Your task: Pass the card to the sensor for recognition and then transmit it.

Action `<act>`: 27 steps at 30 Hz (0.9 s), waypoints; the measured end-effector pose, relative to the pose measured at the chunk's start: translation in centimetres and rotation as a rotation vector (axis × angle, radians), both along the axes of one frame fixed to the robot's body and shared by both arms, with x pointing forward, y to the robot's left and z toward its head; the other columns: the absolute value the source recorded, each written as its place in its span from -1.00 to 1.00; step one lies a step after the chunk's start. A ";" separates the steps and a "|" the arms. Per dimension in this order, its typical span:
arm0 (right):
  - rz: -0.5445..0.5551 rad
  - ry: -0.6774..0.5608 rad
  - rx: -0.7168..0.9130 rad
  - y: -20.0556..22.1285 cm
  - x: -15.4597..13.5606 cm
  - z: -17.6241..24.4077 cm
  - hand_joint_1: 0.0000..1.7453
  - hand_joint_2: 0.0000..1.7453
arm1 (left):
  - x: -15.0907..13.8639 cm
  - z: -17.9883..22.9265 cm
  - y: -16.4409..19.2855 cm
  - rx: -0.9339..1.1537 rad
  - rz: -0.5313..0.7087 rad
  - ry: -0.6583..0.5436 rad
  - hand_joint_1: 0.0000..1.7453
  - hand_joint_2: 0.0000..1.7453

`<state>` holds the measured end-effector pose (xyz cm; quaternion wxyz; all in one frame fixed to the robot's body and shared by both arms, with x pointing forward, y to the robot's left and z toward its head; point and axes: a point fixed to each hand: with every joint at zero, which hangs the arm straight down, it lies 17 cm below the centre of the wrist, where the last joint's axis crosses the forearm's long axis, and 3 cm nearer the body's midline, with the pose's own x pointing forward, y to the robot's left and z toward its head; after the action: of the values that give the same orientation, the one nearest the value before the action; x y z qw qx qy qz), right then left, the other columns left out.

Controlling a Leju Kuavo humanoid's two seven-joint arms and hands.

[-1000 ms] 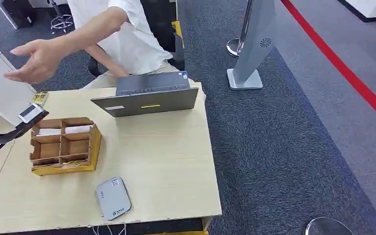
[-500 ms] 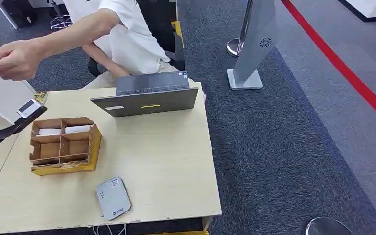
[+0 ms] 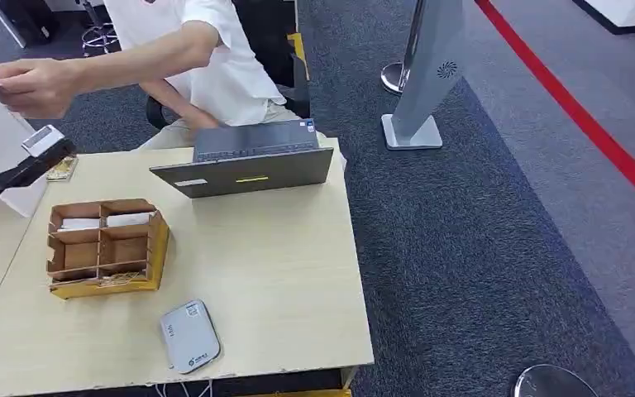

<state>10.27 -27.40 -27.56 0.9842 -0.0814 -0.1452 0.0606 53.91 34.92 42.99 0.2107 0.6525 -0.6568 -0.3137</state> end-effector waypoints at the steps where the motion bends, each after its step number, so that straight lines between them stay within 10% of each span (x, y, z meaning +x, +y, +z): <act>1: -0.001 -0.001 0.000 0.0 0.0 0.0 -1.00 1.00 | 0.0 0.0 0.0 -0.004 -0.001 -0.001 -1.00 1.00; 27: -0.017 0.001 -0.001 -0.1 -0.2 0.0 -1.00 1.00 | -2.1 -5.7 -1.3 -0.011 -0.039 0.060 -1.00 1.00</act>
<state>10.04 -27.52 -27.59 0.9847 -0.0831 -0.1440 0.0522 51.83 33.63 37.28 0.2275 0.6287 -0.6646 -0.3336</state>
